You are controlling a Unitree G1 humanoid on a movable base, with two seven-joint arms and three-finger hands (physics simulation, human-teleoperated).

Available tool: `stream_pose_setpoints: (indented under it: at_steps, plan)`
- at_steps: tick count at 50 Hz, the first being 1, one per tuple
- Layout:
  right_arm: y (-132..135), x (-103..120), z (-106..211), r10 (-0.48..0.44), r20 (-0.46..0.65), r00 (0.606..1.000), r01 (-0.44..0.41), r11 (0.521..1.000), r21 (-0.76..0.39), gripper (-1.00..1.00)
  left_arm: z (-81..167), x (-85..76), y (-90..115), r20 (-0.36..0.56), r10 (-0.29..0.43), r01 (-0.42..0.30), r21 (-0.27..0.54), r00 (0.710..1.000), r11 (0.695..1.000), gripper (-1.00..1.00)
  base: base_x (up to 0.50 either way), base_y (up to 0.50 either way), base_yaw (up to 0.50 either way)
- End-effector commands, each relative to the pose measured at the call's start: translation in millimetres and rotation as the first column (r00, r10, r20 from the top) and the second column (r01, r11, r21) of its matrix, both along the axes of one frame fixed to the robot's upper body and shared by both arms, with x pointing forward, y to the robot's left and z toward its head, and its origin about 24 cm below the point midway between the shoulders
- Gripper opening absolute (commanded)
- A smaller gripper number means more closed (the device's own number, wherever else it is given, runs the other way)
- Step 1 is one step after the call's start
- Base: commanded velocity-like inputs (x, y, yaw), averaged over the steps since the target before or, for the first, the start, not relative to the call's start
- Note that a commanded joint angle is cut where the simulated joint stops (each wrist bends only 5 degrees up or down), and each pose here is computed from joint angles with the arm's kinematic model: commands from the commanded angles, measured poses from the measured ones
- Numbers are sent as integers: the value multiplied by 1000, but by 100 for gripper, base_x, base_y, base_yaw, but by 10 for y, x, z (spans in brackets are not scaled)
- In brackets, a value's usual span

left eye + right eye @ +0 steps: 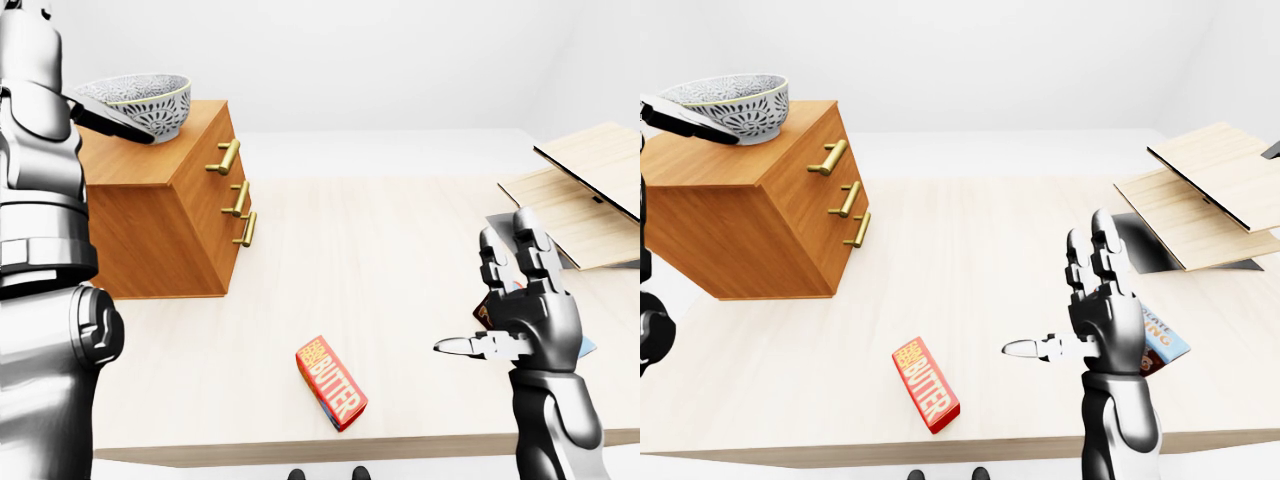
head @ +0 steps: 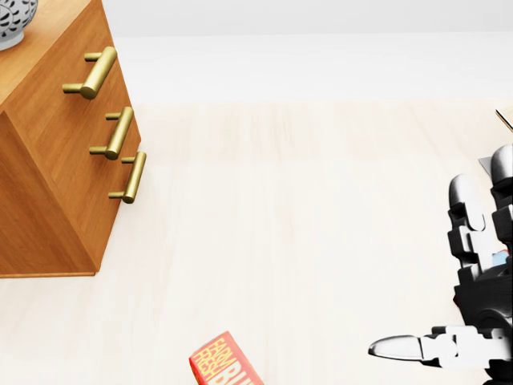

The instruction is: Close the top drawer of the cabinet and put the bowl on top of it.

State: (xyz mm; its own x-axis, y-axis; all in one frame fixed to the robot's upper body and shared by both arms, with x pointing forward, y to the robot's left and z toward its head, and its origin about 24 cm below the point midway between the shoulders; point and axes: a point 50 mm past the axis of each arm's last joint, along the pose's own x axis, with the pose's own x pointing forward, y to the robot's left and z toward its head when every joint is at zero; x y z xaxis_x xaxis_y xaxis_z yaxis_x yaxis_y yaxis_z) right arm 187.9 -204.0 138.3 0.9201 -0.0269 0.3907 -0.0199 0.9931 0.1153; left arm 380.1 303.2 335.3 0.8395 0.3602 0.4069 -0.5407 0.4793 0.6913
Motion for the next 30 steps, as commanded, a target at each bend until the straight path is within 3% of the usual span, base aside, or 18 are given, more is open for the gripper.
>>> stream_pose_setpoints:
  at_steps: [1,6,17,23,25,30]
  plan:
    - [2,2,-2,1,-1,1000,-1,1000,0,100,510,-334,-258,129,-153,130,172,980,976,100,0,0,0]
    - [3,-4,1,2,0,1000,-2,1000,-1,100,627,-483,-421,147,-211,167,265,966,950,100,0,0,0]
    - [4,-5,-3,2,-1,1000,-2,1000,-1,100,682,-744,-749,150,-379,305,365,913,880,100,0,0,0]
    - [9,3,-17,3,-8,1000,-3,1000,-1,100,730,-1095,-1074,146,-524,397,493,839,774,100,0,0,0]
    - [7,0,-14,3,-7,1000,-3,1000,-1,100,733,-1258,-1202,138,-570,414,554,810,722,100,0,0,0]
    - [12,-16,14,1,5,1000,-1,1000,-4,100,699,-1477,-1407,120,-622,417,644,774,642,100,0,0,0]
